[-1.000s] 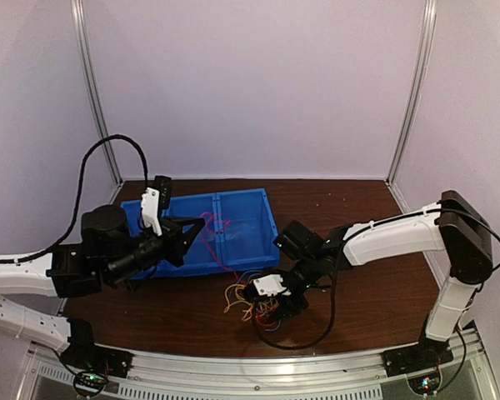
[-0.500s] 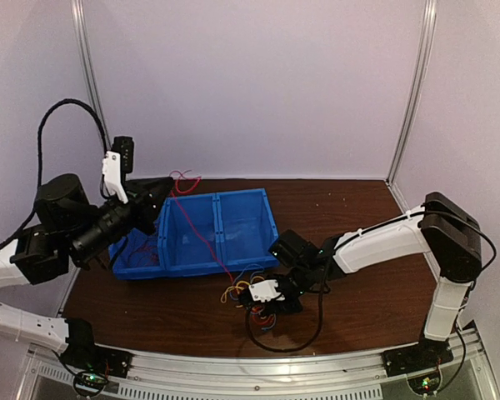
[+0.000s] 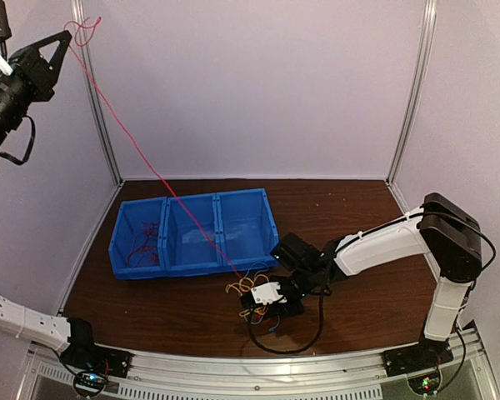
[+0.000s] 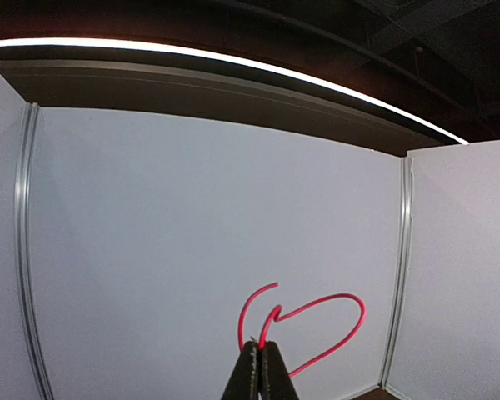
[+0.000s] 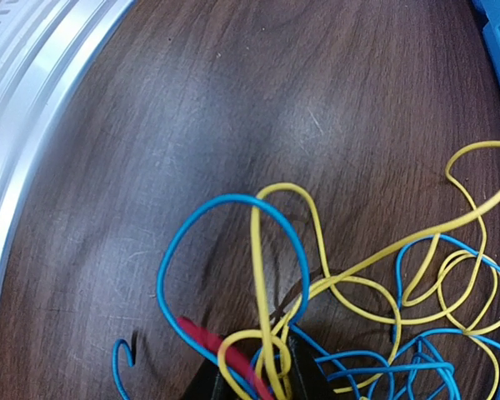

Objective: Untangle the cables

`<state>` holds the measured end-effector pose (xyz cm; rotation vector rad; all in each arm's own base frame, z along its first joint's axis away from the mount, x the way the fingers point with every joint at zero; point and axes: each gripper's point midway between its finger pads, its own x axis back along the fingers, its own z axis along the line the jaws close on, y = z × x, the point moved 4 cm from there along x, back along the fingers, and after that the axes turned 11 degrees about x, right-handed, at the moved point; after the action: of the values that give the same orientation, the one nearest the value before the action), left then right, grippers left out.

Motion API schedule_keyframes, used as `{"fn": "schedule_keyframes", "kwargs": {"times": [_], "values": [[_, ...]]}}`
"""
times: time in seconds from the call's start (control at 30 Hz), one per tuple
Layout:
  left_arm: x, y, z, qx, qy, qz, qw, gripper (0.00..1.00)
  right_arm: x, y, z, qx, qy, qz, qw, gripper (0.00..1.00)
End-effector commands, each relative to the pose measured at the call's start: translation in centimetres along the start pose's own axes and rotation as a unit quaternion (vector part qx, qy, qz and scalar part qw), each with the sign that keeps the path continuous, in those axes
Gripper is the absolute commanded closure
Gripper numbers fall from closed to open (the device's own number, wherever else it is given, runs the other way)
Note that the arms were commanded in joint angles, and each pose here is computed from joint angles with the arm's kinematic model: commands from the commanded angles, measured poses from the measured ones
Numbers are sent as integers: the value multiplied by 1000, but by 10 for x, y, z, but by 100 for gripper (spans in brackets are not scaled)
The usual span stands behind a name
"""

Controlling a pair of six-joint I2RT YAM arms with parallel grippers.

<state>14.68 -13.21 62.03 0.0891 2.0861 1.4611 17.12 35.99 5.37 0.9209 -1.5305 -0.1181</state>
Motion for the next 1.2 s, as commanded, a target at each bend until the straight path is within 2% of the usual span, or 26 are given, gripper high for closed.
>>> {"fn": "schedule_keyframes", "kwargs": {"times": [0.0, 0.2, 0.5, 0.57, 0.63, 0.73, 0.9, 1.03, 1.17], "values": [[-18, 36, -8, -77, 16, -42, 996, 100, -7, -22, 17, -23, 25, 45, 998, 78], [-25, 79, -12, -87, 21, -90, 992, 100, -1, -21, 19, -31, 33, 39, 998, 68], [-14, 141, 6, -99, 72, -178, 976, 100, 5, -27, 14, -40, 19, 38, 998, 63], [-9, 149, 10, -104, 83, -195, 972, 100, 6, -27, 16, -44, 24, 35, 998, 58], [-8, 150, 13, -104, 90, -197, 971, 100, 13, -22, 16, -57, 45, 7, 997, 52], [-14, 132, 8, -113, 87, -168, 975, 100, 32, -18, 6, -78, 41, -20, 996, 48], [-27, 74, 0, -144, 88, -104, 980, 100, 69, -2, -9, -73, 1, -48, 996, 46], [-37, 22, -1, -179, 120, -41, 976, 100, 102, 22, -14, -70, 10, -65, 995, 39], [-43, -11, 0, -198, 143, 7, 970, 100, 140, 44, -18, -67, 17, -78, 995, 32]]}}
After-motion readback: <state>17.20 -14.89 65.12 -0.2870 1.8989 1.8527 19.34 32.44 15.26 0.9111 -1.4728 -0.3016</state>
